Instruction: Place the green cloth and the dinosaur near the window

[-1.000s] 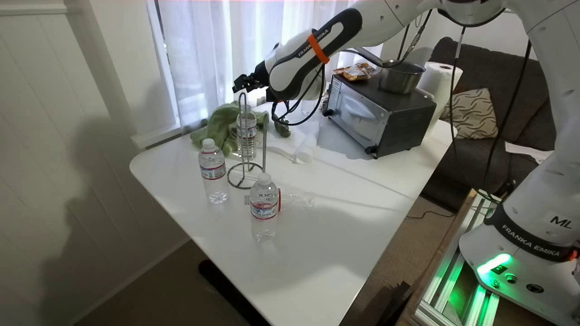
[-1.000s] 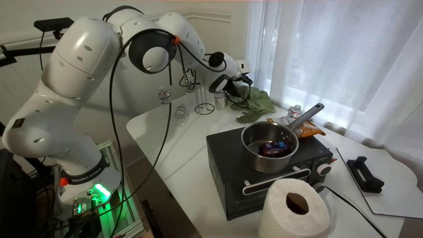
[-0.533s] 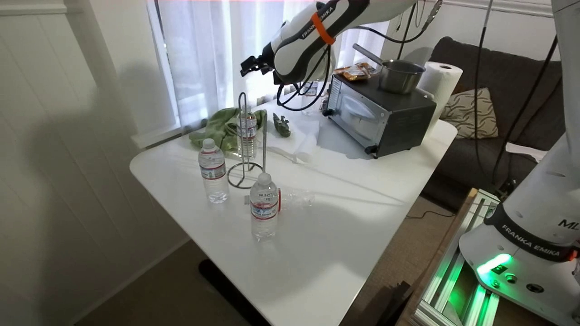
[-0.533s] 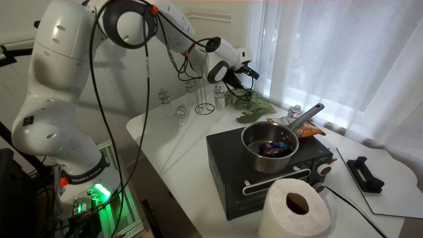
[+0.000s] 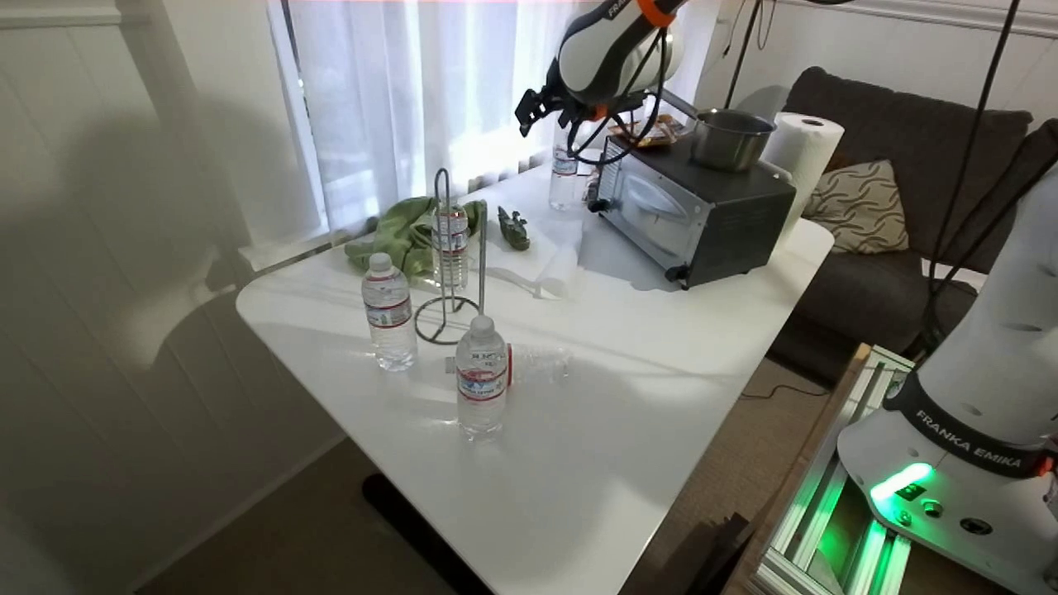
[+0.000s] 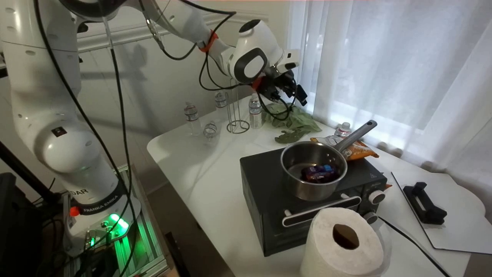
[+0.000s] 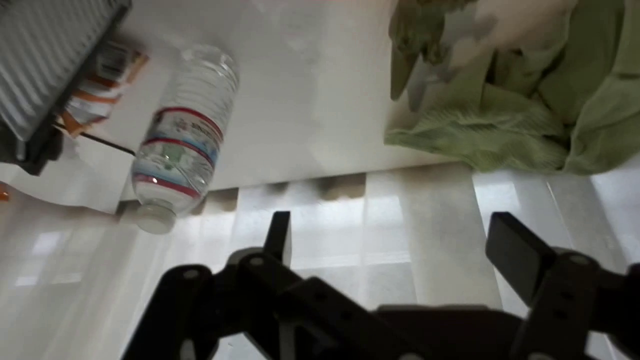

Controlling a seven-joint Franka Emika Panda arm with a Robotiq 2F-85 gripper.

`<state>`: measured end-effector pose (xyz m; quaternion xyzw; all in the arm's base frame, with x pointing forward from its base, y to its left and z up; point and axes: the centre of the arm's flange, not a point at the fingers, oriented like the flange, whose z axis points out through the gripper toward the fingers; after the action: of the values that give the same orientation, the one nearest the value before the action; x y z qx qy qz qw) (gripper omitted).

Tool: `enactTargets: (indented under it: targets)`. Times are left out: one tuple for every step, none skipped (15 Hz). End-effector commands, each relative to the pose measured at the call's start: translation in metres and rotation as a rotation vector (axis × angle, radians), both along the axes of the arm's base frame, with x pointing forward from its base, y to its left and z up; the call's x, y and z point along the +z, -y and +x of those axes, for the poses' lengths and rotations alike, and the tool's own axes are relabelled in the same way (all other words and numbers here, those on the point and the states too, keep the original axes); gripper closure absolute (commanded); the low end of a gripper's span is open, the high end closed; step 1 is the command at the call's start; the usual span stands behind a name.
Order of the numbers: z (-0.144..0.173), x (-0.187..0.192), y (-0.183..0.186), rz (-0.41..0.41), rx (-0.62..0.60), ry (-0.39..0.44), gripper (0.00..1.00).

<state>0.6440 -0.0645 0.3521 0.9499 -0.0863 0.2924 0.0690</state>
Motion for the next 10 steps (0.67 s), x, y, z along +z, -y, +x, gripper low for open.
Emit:
enactTargets:
  targets:
    - [-0.02, 0.01, -0.031, -0.011, -0.037, -0.207, 0.0]
    - [-0.019, 0.004, -0.037, 0.0, -0.025, -0.27, 0.0]
    - [-0.018, -0.004, -0.046, 0.027, 0.011, -0.292, 0.0]
    - [-0.012, -0.014, -0.06, 0.109, 0.037, -0.265, 0.0]
    - [-0.015, -0.01, -0.047, 0.027, 0.005, -0.252, 0.0]
    - [-0.014, -0.012, -0.06, 0.058, 0.021, -0.254, 0.0]
    - [-0.014, -0.013, -0.068, 0.072, 0.031, -0.256, 0.0]
    - [-0.014, -0.014, -0.071, 0.078, 0.035, -0.258, 0.0]
    - [-0.014, -0.014, -0.07, 0.08, 0.033, -0.257, 0.0]
    - [-0.014, -0.014, -0.068, 0.08, 0.031, -0.257, 0.0]
